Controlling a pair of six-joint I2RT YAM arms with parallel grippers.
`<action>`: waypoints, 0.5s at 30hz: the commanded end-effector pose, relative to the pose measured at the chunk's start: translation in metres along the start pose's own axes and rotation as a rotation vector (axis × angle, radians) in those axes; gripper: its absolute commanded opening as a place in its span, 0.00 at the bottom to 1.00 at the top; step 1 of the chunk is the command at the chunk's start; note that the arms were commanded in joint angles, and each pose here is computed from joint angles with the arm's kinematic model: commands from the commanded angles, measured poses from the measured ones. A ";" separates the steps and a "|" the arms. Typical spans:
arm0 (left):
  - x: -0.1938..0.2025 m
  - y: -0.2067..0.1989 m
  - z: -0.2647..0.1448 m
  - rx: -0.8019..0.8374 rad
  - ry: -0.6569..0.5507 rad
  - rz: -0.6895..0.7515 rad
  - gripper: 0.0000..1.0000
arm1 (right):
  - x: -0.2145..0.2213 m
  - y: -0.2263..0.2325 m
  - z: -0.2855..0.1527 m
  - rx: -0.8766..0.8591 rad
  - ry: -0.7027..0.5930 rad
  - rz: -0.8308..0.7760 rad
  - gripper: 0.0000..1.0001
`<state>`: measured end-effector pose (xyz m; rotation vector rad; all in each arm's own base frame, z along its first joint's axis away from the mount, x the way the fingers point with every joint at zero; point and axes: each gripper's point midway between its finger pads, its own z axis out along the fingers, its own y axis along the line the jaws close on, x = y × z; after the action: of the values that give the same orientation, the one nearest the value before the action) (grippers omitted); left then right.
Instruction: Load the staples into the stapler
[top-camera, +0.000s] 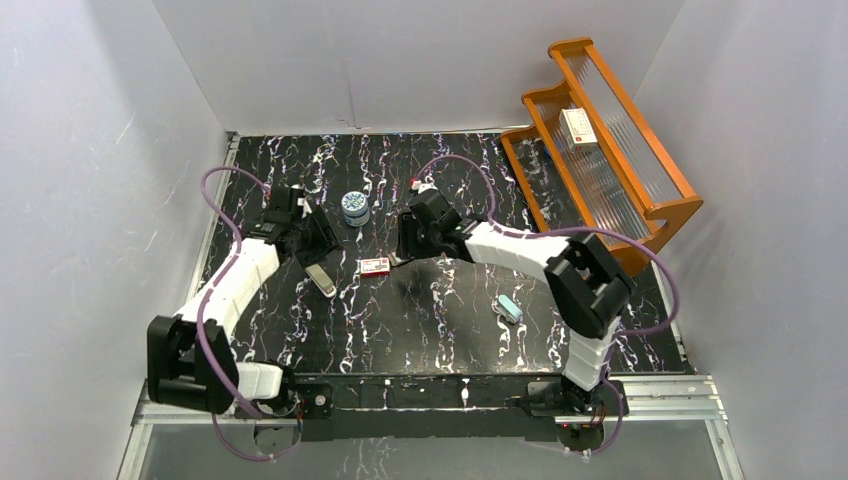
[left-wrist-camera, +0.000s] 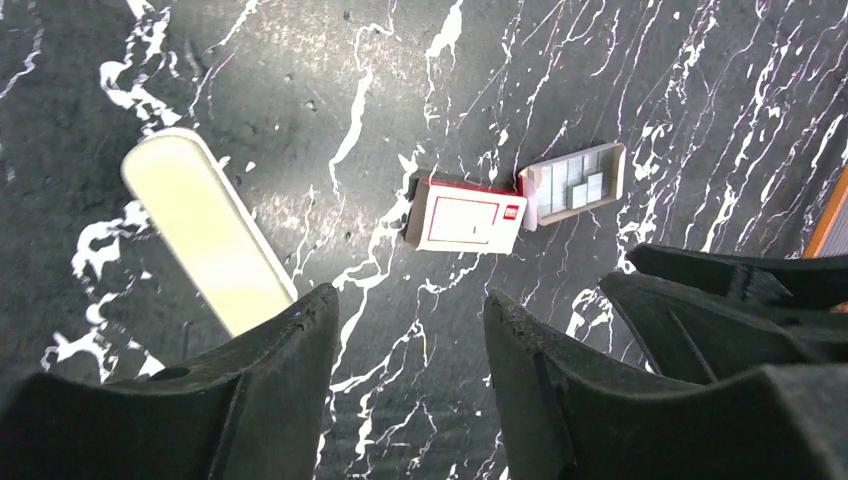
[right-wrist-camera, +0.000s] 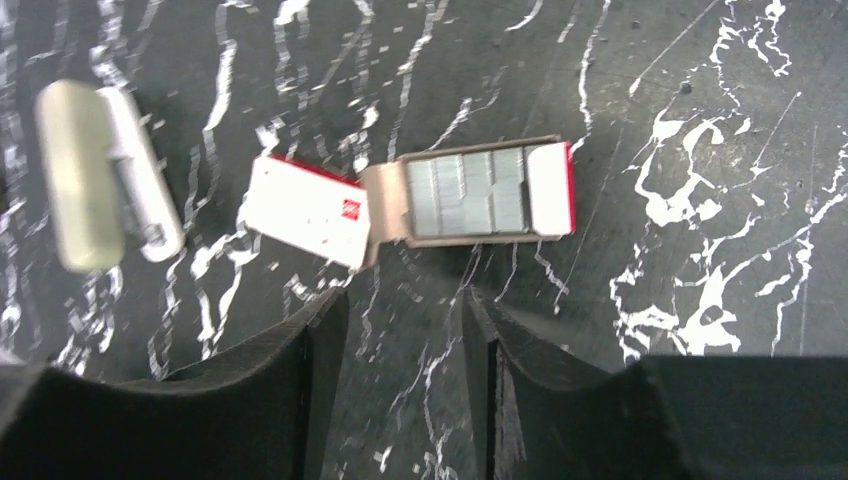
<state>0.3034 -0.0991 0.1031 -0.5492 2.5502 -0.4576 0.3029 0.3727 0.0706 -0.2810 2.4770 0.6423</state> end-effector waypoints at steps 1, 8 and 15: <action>-0.003 0.013 -0.032 -0.064 -0.052 0.012 0.55 | -0.012 0.023 -0.043 -0.121 -0.043 -0.116 0.57; -0.012 0.039 -0.064 -0.172 -0.211 -0.073 0.66 | 0.009 0.060 -0.053 -0.187 -0.038 -0.339 0.74; -0.023 0.062 -0.097 -0.278 -0.364 -0.168 0.72 | 0.028 0.120 -0.034 -0.239 -0.001 -0.399 0.75</action>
<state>0.2687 -0.0490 0.1613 -0.7096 2.3196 -0.2363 0.2285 0.4250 0.1100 -0.7906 2.3119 0.7224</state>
